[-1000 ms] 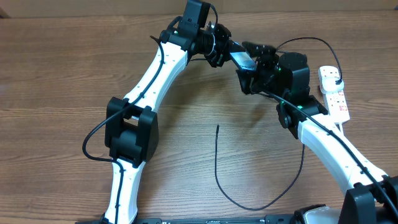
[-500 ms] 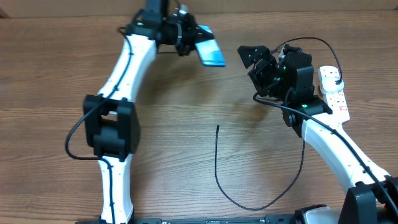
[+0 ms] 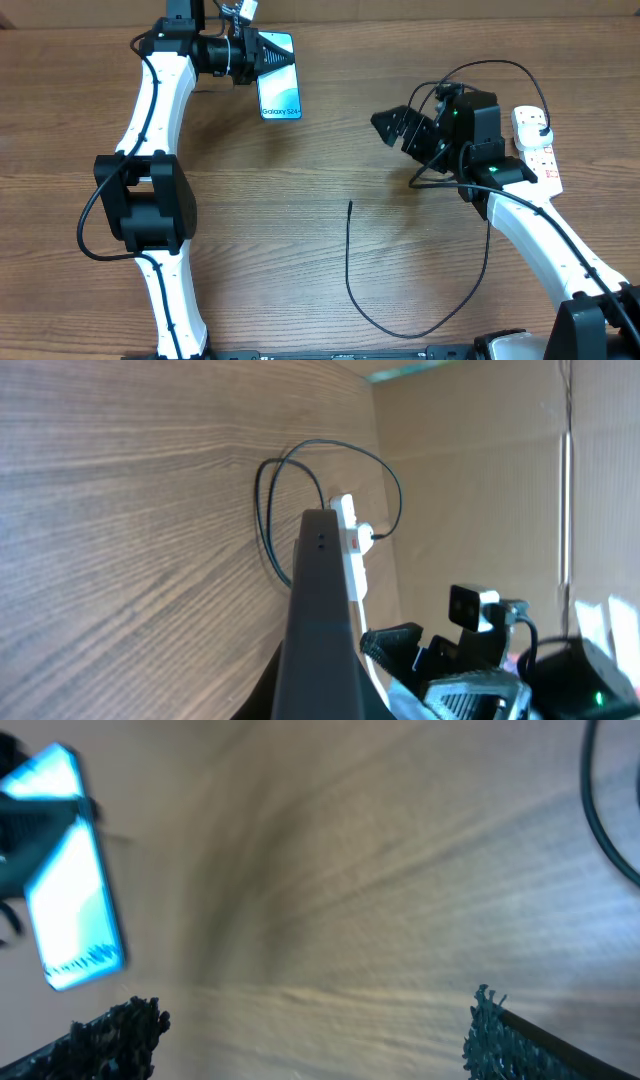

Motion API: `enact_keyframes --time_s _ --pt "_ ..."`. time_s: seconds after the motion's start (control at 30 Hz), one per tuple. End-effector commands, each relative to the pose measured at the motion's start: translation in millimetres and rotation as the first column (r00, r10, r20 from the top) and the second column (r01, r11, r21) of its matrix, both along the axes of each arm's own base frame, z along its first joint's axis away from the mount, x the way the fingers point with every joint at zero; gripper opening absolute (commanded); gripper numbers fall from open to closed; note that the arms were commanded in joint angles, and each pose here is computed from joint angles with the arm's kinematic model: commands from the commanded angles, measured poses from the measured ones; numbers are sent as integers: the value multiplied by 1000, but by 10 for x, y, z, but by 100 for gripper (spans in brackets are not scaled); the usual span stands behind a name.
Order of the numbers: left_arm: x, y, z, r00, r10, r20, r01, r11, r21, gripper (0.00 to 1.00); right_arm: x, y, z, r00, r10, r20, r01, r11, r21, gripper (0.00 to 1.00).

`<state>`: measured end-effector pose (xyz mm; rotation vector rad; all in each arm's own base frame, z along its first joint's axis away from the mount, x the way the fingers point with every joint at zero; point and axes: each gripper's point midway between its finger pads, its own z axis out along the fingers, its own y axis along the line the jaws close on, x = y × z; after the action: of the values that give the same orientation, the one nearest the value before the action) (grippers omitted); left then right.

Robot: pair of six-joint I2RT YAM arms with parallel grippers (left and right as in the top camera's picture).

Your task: Plug charger to phone and switch on socket

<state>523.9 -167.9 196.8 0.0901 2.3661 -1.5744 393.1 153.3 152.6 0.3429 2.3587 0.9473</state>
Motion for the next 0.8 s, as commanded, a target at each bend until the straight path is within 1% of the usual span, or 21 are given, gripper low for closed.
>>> enact_keyframes --time_s 0.0,0.07,0.27,0.33,0.43,0.5,0.53,0.6,0.77 --pt "-92 1 362 978 -79 194 84 996 -17 4 -15 33 93 997 63 51 -61 997 -54 100" --pt "-80 22 343 979 -71 190 74 997 -8 4 -20 27 85 998 55 41 -51 994 -92 100" --pt "-53 46 298 981 -57 185 54 998 19 4 -73 -81 210 1000 -4 -18 -1 960 -281 100" --pt "-25 67 259 982 -44 184 37 998 44 4 -151 -92 217 999 -2 -49 -14 944 -329 100" --pt "31 118 178 983 -17 182 -1 995 96 4 -320 -70 106 992 12 -123 -55 935 -350 100" --pt "42 132 153 984 -10 178 -10 994 110 4 -411 -56 36 987 19 -160 -76 931 -357 91" --pt "39 131 154 984 -10 176 -9 994 109 4 -448 -48 14 985 24 -174 -86 929 -360 83" --pt "33 128 156 985 -10 172 -8 994 106 4 -509 -30 -21 980 29 -198 -101 927 -361 71" --pt "12 107 189 984 -22 175 7 996 85 4 -601 34 -95 972 35 -233 -116 932 -344 72"
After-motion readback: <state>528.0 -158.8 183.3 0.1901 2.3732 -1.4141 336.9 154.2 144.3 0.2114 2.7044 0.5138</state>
